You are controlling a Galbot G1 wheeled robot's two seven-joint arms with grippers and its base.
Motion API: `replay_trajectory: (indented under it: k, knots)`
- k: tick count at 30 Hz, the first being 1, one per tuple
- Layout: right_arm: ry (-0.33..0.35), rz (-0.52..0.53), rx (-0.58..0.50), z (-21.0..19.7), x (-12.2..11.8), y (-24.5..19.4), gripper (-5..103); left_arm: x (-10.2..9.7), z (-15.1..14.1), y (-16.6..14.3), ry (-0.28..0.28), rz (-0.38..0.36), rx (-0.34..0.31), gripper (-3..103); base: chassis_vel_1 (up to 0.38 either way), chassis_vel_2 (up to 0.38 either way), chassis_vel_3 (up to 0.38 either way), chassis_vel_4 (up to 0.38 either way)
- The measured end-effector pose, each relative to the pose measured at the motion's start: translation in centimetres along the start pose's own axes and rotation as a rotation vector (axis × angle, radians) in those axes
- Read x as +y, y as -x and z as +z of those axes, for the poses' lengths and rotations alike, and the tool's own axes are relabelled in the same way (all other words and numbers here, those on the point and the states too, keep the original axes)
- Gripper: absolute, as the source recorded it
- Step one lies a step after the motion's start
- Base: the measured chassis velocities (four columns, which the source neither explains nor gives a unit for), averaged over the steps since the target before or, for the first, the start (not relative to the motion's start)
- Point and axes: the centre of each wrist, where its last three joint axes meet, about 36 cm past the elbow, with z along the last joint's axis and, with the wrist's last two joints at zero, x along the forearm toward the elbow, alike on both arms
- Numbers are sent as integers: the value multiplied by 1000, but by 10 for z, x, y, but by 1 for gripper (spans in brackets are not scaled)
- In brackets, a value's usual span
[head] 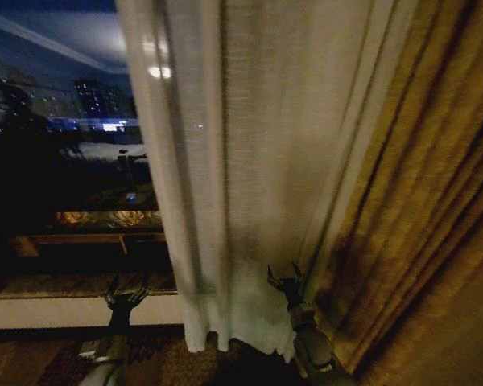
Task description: Open the curtains by pulling them apart, changing their state from closed to fully open.
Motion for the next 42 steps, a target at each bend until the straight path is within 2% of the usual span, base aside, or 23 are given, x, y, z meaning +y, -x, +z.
replay_trajectory:
  k: [13,18,20,30,42]
  knots:
    - [49,-20,-64,3,12,8,100,0,0,0,0,0,0,100,314,322,-323,-313]
    - [56,-38,-68,4,16,9,100,0,0,0,0,0,0,100,58,39,-60,-64]
    - [30,-59,-68,5,14,9,100,0,0,0,0,0,0,100,0,0,0,0]
    - [0,-89,-70,4,14,10,100,0,0,0,-1,1,0,100,-17,-11,9,5]
    - [48,-71,-103,6,25,12,100,0,0,0,0,0,0,100,110,119,-118,-111]
